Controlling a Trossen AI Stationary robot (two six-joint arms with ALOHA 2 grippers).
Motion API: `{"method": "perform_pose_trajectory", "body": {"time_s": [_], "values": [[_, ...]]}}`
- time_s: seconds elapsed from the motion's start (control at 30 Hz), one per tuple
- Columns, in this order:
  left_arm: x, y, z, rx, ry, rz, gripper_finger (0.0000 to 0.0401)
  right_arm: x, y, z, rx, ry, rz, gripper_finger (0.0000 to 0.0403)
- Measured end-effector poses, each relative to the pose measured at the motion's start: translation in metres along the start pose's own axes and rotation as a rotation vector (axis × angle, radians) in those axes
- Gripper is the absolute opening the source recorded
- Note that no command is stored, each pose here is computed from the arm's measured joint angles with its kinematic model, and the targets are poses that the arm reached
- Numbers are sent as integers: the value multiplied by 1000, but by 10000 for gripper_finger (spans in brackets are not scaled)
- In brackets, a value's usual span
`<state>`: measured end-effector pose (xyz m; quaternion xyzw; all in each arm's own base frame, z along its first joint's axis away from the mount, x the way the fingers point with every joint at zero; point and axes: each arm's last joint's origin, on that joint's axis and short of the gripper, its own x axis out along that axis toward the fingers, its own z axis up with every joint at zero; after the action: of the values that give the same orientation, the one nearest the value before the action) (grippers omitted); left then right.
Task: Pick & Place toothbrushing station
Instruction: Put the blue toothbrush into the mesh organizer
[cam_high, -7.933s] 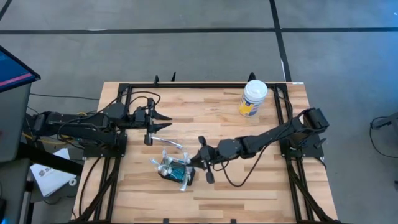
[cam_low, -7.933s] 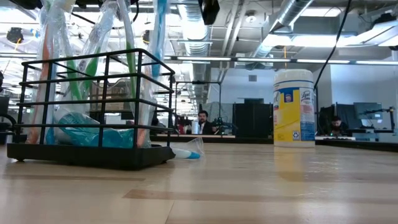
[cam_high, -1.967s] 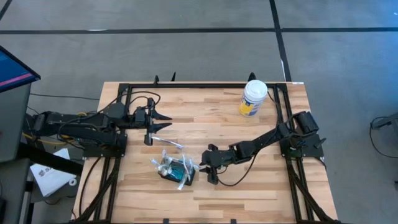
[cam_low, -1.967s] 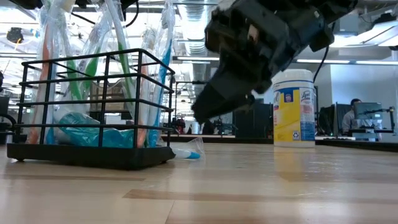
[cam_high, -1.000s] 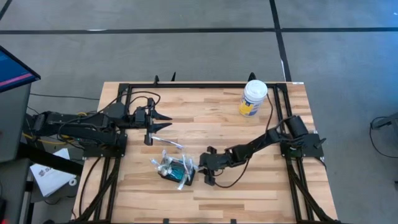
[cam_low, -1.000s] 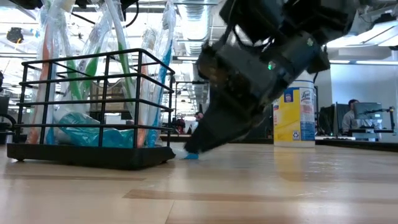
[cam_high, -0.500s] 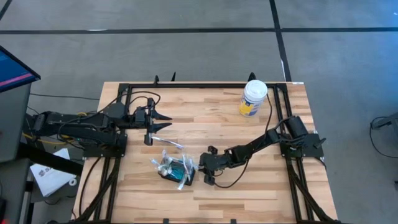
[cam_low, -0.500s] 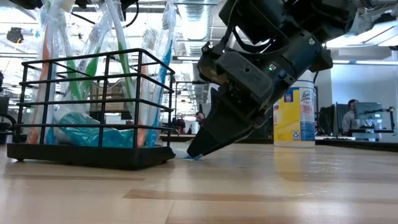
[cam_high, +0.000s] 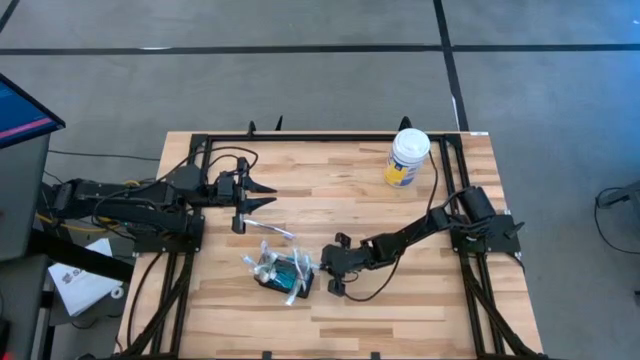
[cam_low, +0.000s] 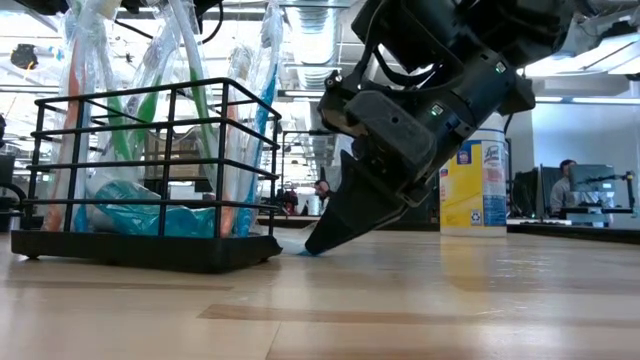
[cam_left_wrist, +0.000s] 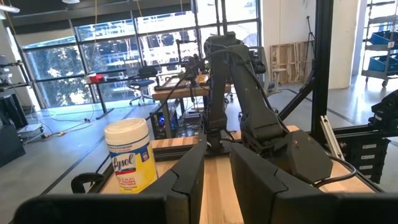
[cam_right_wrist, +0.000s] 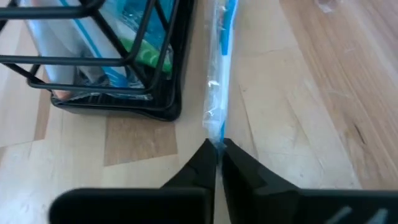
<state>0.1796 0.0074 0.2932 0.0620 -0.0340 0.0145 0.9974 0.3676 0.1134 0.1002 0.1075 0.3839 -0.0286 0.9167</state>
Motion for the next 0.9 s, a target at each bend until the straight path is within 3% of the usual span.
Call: {"method": "perform_pose_trajectory", "body": {"time_s": [0.47, 0.9], "values": [[0, 0, 0, 0, 0, 0, 74, -3, -2, 0, -12, 18, -30, 1], [0, 0, 0, 0, 0, 0, 74, -57, -8, 26, -26, -31, -208, 0]]}}
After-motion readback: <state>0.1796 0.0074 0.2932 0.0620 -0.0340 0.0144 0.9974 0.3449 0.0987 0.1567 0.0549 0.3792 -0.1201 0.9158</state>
